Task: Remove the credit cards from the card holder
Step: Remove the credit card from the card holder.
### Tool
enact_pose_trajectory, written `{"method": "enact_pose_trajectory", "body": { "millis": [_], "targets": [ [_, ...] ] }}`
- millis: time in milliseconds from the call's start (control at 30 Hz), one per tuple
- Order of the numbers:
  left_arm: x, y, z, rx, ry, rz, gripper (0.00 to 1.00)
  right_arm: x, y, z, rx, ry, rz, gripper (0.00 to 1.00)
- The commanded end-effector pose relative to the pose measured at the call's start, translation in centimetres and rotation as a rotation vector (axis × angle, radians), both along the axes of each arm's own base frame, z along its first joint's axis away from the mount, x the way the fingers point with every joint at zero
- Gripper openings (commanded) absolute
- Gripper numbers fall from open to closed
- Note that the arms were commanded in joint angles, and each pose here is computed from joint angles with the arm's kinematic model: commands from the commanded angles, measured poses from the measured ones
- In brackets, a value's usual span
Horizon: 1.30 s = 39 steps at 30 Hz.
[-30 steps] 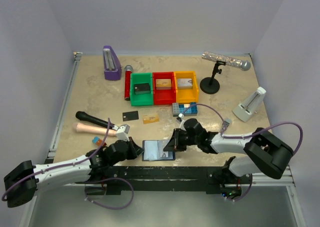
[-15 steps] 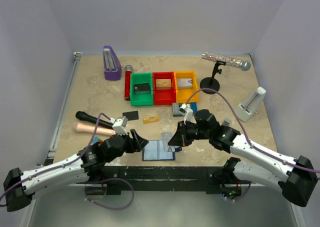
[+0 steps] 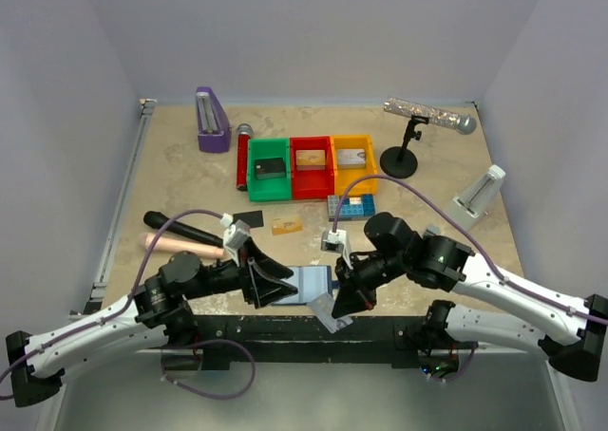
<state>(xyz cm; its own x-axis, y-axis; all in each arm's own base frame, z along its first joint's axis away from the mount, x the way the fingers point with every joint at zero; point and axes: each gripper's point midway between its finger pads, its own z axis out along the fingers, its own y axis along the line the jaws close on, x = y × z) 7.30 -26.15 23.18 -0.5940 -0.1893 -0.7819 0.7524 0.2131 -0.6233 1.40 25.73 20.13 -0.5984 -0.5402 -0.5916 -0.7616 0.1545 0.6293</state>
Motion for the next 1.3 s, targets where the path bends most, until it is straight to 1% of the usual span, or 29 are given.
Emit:
{"method": "enact_pose_trajectory", "body": {
  "millis": [0,67,200,600,667,733,833,900,967,1000,1033,1100,1133,1200,1267],
  "targets": [
    [-4.1,-1.6,3.2,-0.026,-0.096,-0.295,0.61,-0.9,0.0,0.9,-0.034,-0.042,0.083,0.0],
    [-4.4,-2.2,2.9,-0.011,-0.069,-0.333,0.59,-1.1,0.5,0.8,-0.047,-0.045,0.096,0.0],
    [-4.4,-2.7,1.9,0.017,-0.031,-0.347,0.56,-1.5,1.1,1.1,-0.058,-0.062,0.121,0.0],
    [-5.5,-3.5,0.5,0.045,0.034,-0.427,0.47,-1.4,2.2,1.9,-0.058,-0.089,0.132,0.0],
    [-5.6,-3.6,0.4,0.04,0.035,-0.433,0.44,-1.4,2.4,2.0,-0.059,-0.091,0.133,0.0],
    [-5.7,-3.6,0.4,0.032,0.033,-0.44,0.38,-1.4,2.5,2.0,-0.061,-0.093,0.138,0.0],
    [-5.9,-3.6,0.3,0.034,0.034,-0.453,0.25,-1.4,2.6,2.0,-0.061,-0.094,0.141,0.0],
    [-6.0,-3.6,0.2,0.036,0.035,-0.457,0.14,-1.3,2.7,2.0,-0.063,-0.093,0.143,0.0],
    [-6.0,-3.6,0.2,0.029,0.029,-0.459,0.0,-1.3,2.7,2.1,-0.063,-0.094,0.14,0.0],
    [-6.0,-3.5,0.3,0.023,0.023,-0.454,0.0,-1.2,2.8,2.1,-0.064,-0.097,0.136,0.0],
    [-6.0,-3.4,0.5,0.014,0.015,-0.45,0.0,-1.1,2.8,2.0,-0.067,-0.098,0.13,0.09],
    [-5.8,-3.1,0.4,0.0,-0.001,-0.428,0.0,-0.5,2.3,2.3,-0.056,-0.134,0.085,0.38],
    [-5.6,-3.0,0.3,-0.004,-0.007,-0.407,0.0,0.6,2.3,2.5,-0.03,-0.179,0.01,0.45],
    [-5.0,-2.6,0.2,-0.023,-0.014,-0.358,0.0,2.4,1.7,3.4,0.048,-0.225,-0.124,0.55],
    [-3.9,-2.1,0.0,-0.045,-0.015,-0.27,0.0,5.0,0.3,3.8,0.087,-0.231,-0.298,0.57]
  ]
}}
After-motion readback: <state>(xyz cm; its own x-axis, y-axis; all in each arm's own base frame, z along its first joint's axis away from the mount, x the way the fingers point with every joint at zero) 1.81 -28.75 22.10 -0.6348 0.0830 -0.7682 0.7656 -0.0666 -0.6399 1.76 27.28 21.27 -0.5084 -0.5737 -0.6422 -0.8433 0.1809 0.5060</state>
